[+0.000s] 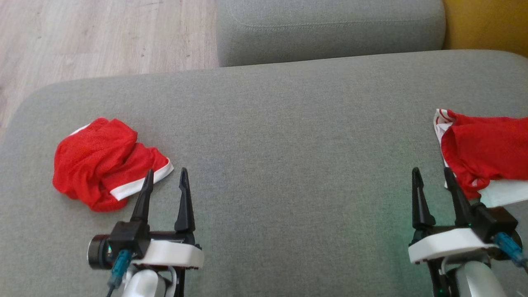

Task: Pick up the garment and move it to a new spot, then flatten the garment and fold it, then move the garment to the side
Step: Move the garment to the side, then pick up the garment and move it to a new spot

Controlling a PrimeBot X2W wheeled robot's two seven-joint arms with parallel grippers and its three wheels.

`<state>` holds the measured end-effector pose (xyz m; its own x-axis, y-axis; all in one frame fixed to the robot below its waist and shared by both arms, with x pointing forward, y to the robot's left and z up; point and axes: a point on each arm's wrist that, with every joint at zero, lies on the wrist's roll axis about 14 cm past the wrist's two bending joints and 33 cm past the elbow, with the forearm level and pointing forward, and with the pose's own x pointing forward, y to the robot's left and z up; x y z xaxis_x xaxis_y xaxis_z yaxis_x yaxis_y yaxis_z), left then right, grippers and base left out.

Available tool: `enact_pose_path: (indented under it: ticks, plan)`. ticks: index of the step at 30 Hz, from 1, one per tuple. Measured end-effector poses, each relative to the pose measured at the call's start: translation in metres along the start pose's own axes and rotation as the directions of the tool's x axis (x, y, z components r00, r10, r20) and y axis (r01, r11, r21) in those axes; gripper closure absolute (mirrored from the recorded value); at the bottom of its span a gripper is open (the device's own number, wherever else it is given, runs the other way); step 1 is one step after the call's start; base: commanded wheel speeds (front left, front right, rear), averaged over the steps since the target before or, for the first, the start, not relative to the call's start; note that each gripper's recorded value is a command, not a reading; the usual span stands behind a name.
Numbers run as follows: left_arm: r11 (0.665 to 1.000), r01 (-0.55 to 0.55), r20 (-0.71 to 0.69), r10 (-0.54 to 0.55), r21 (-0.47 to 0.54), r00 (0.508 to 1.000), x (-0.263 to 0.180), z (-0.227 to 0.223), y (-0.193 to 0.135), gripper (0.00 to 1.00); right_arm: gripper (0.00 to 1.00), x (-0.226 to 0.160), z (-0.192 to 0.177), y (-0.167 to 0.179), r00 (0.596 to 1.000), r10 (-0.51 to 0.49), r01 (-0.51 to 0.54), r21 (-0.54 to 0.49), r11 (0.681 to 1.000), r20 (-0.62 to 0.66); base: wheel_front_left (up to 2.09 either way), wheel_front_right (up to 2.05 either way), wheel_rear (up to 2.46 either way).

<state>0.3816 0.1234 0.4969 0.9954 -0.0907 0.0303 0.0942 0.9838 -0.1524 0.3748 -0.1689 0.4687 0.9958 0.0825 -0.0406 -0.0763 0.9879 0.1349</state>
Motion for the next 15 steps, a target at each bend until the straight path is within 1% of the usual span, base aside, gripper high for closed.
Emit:
enact_pose_path:
  ticks: [15]
  plan:
    - [1.0, -0.011, -0.008, 0.011, 0.004, 1.0, -0.003, -0.002, 0.002, 0.0, 0.0, 0.003, 0.013, 0.01, 0.999, 0.031, -0.031, -0.009, 0.999, 0.043, 0.0, 0.0, 0.0]
